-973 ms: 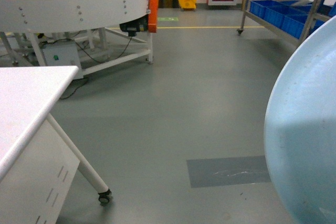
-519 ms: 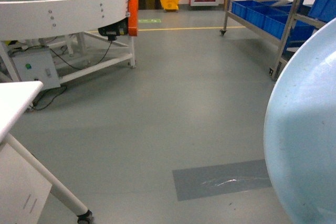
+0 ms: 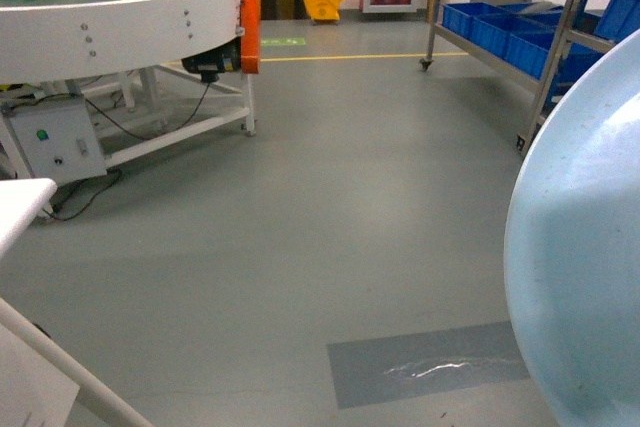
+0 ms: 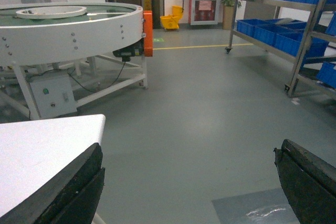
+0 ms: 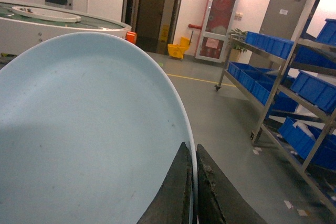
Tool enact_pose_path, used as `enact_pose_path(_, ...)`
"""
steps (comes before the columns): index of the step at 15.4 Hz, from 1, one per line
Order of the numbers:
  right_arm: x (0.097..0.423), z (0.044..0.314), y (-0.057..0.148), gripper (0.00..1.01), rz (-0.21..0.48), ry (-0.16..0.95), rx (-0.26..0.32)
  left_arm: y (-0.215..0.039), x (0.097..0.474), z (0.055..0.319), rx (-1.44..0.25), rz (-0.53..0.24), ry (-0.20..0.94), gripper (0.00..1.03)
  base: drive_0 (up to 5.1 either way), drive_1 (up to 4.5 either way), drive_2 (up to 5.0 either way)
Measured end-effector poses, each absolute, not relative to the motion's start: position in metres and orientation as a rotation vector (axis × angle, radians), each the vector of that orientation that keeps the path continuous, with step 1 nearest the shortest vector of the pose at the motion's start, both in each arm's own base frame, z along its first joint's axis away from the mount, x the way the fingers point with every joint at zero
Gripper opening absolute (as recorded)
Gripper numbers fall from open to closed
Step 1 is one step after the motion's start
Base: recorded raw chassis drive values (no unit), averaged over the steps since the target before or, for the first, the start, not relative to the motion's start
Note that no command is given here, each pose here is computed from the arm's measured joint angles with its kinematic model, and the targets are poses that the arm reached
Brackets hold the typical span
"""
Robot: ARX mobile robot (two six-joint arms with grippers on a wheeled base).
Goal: Place blue tray on left shelf second layer neatly
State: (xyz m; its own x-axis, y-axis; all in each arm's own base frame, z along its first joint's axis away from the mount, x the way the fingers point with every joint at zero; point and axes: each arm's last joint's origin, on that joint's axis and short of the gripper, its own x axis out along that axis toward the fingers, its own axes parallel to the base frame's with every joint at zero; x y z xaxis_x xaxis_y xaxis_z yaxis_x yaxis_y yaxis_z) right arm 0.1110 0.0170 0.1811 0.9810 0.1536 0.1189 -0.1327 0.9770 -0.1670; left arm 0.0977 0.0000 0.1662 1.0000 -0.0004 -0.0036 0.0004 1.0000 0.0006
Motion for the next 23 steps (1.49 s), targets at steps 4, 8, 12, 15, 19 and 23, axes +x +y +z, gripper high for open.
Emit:
enact_pose_path(4, 0.1110, 0.1811, 0.0170, 0.02, 0.145, -0.131, -0.160, 0.0000, 0.0977, 0.1663, 0.001, 0.000, 0.003, 0.98, 0.0, 4.24, -4.3)
enact_pose_path(8, 0.1110, 0.1810, 0.0170, 0.02, 0.144, -0.130, -0.161, 0.0000, 0.0977, 0.1659, 0.001, 0.000, 0.007, 0.98, 0.0, 4.24, -4.3)
enact_pose_path(12, 0.1110, 0.1813, 0.0169, 0.02, 0.144, -0.133, -0.161, 0.0000, 0.0977, 0.1665, 0.001, 0.000, 0.001, 0.98, 0.1, 4.39, -4.2)
enact_pose_path(15, 0.1110, 0.1810, 0.0169, 0.02, 0.144, -0.131, -0.161, 0.0000, 0.0977, 0.1660, 0.001, 0.000, 0.006, 0.98, 0.1, 4.44, -4.2)
enact_pose_path(19, 0.1109, 0.1815, 0.0170, 0.02, 0.145, -0.136, -0.160, 0.0000, 0.0977, 0.1663, 0.000, 0.000, 0.003, 0.98, 0.1, 4.44, -4.2)
enact_pose_path(23, 0.1110, 0.1812, 0.0169, 0.02, 0.144, -0.133, -0.161, 0.0000, 0.0977, 0.1664, 0.001, 0.000, 0.002, 0.98, 0.1, 4.44, -4.2)
